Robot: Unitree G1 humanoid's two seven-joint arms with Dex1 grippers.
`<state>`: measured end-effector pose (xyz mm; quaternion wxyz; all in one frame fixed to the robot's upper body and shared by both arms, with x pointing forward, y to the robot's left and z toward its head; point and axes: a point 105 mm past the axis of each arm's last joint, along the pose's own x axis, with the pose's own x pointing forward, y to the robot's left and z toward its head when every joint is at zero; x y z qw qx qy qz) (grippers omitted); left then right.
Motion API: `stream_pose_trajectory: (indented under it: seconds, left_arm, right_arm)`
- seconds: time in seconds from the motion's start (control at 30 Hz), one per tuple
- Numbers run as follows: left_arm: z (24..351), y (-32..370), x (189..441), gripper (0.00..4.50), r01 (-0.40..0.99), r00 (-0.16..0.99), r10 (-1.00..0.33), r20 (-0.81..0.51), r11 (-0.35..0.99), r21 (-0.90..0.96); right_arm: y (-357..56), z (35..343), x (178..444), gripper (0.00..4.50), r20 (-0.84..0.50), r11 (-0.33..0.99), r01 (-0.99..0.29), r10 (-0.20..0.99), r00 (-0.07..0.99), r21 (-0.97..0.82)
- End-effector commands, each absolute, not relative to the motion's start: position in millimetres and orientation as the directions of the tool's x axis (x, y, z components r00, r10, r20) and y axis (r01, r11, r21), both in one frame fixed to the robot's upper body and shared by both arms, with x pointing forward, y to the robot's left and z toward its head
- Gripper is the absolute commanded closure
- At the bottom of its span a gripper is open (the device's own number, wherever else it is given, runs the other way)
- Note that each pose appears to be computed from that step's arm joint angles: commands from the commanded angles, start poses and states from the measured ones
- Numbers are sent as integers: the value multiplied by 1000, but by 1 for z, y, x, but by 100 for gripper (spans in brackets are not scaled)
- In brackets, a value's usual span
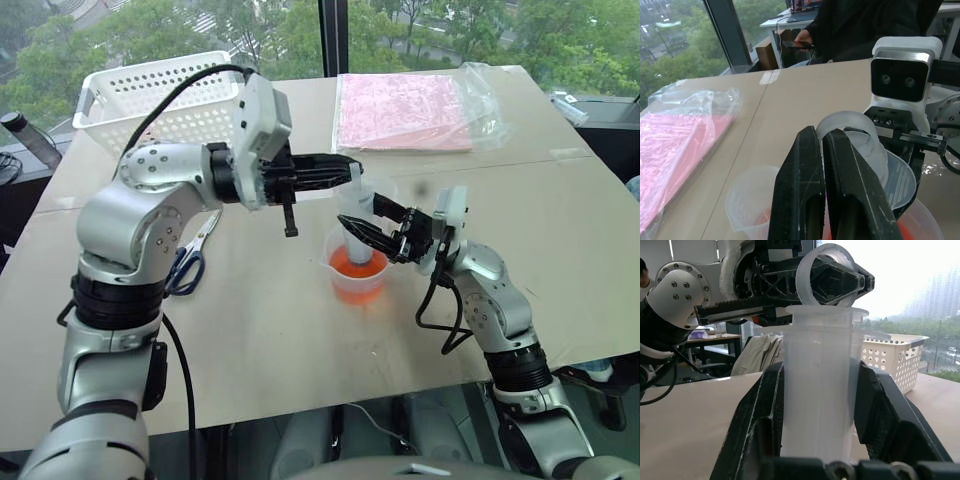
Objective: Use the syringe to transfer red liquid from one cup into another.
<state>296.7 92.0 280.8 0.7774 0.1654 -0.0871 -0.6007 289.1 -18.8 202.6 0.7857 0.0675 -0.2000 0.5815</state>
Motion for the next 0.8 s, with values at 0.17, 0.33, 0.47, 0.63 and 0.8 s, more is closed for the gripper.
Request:
stream_pose_trajectory:
  seconds: [0.17, 0.33, 0.47, 0.63, 0.8]
  left_arm:
    - [331, 99, 306, 450, 836, 335, -935, 116, 351, 420]
    - [333, 102, 308, 450, 826, 357, -926, 124, 375, 422]
    - [334, 100, 308, 450, 827, 355, -926, 131, 376, 418]
    - [334, 99, 307, 450, 829, 353, -927, 130, 374, 415]
    - [318, 99, 303, 450, 854, 335, -940, 65, 332, 402]
  right_arm:
    - [-10, 194, 275, 302, 373, 255, -959, 908, 192, -127]
    - [-10, 189, 274, 302, 364, 247, -963, 911, 192, -110]
    - [-10, 187, 274, 302, 358, 242, -965, 914, 191, -103]
    - [-10, 188, 274, 302, 357, 241, -965, 914, 190, -103]
    - [-11, 197, 277, 302, 382, 258, -959, 903, 196, -117]
